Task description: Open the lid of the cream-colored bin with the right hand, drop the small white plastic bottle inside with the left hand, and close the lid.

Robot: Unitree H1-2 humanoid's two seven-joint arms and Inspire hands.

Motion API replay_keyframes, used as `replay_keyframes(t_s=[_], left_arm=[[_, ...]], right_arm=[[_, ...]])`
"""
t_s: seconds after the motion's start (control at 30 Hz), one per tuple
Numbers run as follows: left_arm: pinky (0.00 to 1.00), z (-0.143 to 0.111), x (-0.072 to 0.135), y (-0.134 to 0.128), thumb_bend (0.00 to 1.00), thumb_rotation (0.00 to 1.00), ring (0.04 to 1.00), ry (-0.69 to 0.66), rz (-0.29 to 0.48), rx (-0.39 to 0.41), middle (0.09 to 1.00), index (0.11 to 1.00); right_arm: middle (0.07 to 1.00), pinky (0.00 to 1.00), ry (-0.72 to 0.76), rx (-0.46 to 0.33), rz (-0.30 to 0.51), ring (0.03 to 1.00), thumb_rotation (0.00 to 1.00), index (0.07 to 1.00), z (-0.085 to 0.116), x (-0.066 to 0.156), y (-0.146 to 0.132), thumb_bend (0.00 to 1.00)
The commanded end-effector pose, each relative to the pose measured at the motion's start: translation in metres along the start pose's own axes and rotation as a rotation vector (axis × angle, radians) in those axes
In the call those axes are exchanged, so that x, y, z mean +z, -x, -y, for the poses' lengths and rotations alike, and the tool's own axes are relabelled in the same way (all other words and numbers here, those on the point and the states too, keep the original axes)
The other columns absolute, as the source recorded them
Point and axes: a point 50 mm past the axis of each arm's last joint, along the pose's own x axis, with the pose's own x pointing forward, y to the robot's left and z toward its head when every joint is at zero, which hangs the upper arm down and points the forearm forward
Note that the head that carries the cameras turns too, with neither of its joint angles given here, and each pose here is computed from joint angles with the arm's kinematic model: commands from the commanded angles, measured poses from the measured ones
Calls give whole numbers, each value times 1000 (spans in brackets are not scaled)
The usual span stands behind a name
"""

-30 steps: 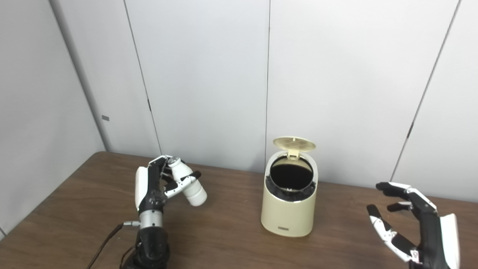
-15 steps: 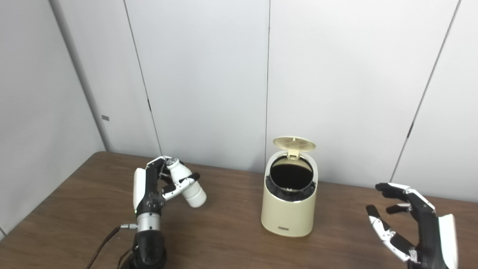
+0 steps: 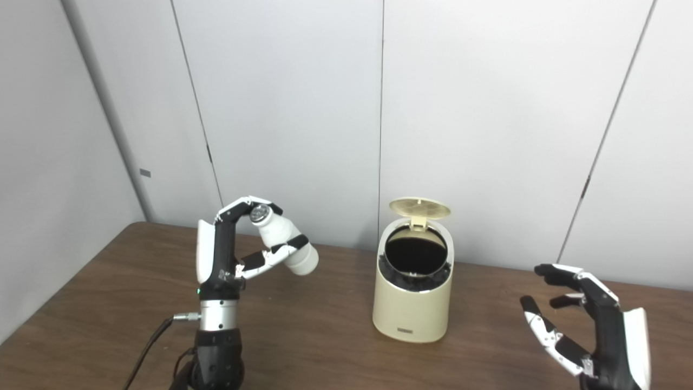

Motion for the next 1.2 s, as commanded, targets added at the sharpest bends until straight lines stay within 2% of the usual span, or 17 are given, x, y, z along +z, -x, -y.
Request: replay_keyframes(t_s=[0.0,0.23,0.4,0.57,0.83,1.03,1.17], left_arm=[[710,1,22,-25,501,0,532,21,109,37,464,453],[672,5,41,-30,500,0,532,32,218,26,464,453],[614,18,60,-30,500,0,536,-25,384,-2,459,466],[617,35,76,-31,500,0,533,-37,520,-36,453,485],[672,66,82,-42,500,0,534,-29,643,-61,456,485],[685,90,75,-39,500,0,537,-35,681,-96,458,481],[710,102,73,-36,500,0,539,-21,713,-151,460,482]], right_arm=[[668,469,-14,-29,76,648,0,603,2,11,-11,147],[691,494,-18,-28,70,663,0,622,0,4,-11,171],[701,500,-9,-30,61,660,0,633,-1,-8,-10,215],[711,499,-13,-23,55,663,0,647,-4,-18,-8,226],[718,567,-29,-21,63,696,59,667,-11,-27,-6,267],[725,590,-30,-26,63,717,103,676,-14,-30,-5,272],[724,585,-34,-29,68,714,64,667,-15,-31,-5,272]])
